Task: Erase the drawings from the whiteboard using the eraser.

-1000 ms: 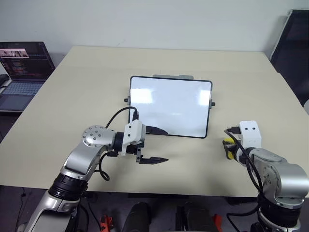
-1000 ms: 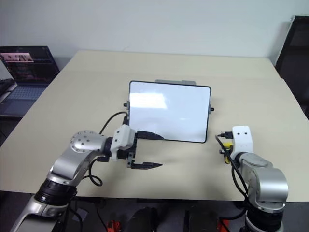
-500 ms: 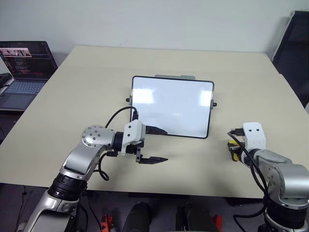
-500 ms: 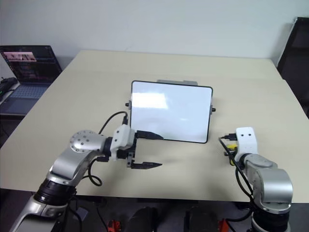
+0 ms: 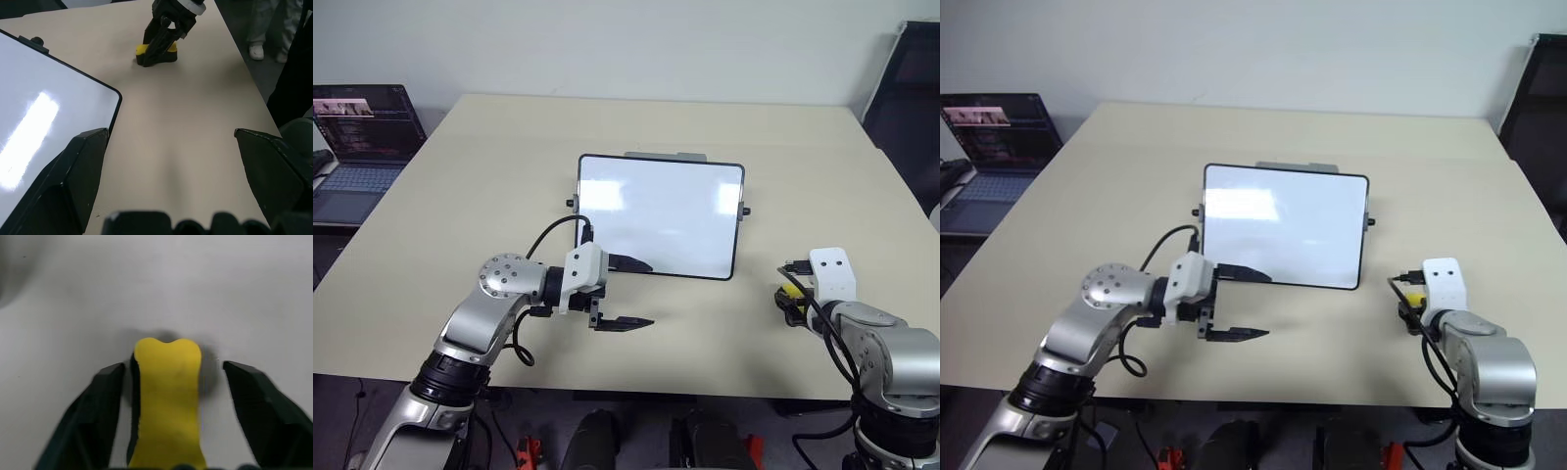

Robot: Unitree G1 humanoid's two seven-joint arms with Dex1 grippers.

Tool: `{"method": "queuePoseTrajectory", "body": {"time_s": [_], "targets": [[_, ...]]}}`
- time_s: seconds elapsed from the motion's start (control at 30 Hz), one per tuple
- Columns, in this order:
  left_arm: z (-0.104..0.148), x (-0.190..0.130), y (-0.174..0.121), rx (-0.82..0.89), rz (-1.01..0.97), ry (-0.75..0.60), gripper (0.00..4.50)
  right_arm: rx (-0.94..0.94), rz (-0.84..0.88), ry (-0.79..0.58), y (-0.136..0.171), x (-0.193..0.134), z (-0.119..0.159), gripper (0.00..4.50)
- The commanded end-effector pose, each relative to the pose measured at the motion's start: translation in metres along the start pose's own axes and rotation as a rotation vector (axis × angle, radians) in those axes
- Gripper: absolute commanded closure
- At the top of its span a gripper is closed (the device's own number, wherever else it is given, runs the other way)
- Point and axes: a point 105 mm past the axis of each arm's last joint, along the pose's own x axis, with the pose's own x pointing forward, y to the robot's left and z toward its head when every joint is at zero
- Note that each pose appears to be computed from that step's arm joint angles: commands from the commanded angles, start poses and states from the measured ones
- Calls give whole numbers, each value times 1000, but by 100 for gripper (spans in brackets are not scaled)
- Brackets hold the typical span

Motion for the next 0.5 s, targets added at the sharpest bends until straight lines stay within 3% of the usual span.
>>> {"method": "queuePoseTrajectory", "body": {"time_s": [0.03, 0.2, 0.37, 0.5], "targets": [[12, 0, 3, 52, 6, -18, 0, -16, 6, -26, 1, 0, 6, 5], [21, -2, 9, 52, 70, -44, 0, 12, 11, -80, 3, -2, 19, 5], [37, -5, 33, -10, 326, -99, 0, 64, 24, -194, 8, -14, 44, 5], [23, -18, 48, -87, 617, -50, 0, 60, 18, -350, 8, -24, 66, 5]]}}
